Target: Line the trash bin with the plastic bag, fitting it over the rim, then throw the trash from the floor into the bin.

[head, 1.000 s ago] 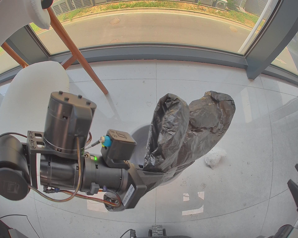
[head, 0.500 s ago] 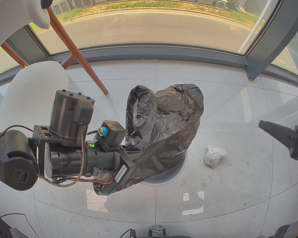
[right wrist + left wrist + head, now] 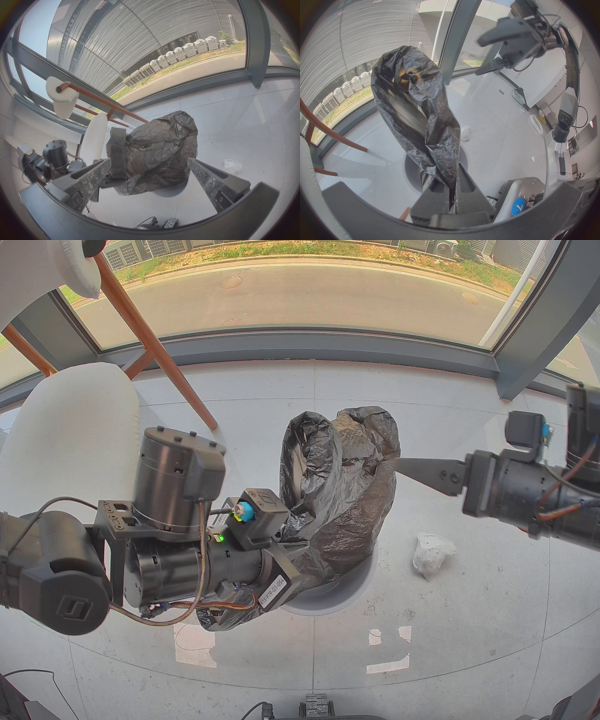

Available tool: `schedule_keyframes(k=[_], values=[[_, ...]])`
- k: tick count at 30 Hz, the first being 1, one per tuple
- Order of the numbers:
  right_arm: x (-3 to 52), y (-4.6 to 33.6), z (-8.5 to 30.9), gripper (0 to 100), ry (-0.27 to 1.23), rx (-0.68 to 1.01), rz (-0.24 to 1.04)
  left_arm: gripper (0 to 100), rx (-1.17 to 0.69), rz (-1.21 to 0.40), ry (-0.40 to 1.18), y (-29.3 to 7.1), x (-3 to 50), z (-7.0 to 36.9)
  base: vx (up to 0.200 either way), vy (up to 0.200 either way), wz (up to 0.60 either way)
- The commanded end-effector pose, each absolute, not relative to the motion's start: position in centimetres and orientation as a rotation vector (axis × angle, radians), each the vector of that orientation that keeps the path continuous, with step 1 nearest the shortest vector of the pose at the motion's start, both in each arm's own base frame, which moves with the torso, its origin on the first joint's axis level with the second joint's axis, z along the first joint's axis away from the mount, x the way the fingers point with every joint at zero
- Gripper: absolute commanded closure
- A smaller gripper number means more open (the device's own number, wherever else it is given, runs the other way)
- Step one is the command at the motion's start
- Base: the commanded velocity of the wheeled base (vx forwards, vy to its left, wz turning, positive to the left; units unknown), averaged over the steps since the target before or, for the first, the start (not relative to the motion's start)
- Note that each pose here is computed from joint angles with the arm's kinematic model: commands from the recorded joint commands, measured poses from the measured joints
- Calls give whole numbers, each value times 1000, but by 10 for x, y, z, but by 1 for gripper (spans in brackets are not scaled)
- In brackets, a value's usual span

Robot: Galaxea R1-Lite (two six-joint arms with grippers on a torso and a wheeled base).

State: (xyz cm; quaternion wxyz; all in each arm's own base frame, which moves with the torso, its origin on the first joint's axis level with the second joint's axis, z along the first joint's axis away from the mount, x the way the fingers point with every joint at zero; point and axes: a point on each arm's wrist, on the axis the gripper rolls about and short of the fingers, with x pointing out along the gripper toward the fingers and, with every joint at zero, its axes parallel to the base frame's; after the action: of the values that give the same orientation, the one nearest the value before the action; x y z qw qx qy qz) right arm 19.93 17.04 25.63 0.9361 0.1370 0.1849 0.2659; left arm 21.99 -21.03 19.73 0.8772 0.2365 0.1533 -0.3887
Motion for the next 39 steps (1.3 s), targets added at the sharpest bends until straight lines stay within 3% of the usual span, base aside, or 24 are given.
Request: schedule_keyframes(k=[1,11,26,39], values=[[225,211,244,0,413,245,534,100,506,-815,339,-216,224,189,0,0,0],[244,249,246,0,387,227,527,100,510,-809,342,-217,223,188,0,0,0],[234,260,262,0,371,233,573,100,510,-809,340,-217,223,188,0,0,0],[229,251,225,0,486,131,506,100,506,-791,341,-213,227,189,0,0,0]])
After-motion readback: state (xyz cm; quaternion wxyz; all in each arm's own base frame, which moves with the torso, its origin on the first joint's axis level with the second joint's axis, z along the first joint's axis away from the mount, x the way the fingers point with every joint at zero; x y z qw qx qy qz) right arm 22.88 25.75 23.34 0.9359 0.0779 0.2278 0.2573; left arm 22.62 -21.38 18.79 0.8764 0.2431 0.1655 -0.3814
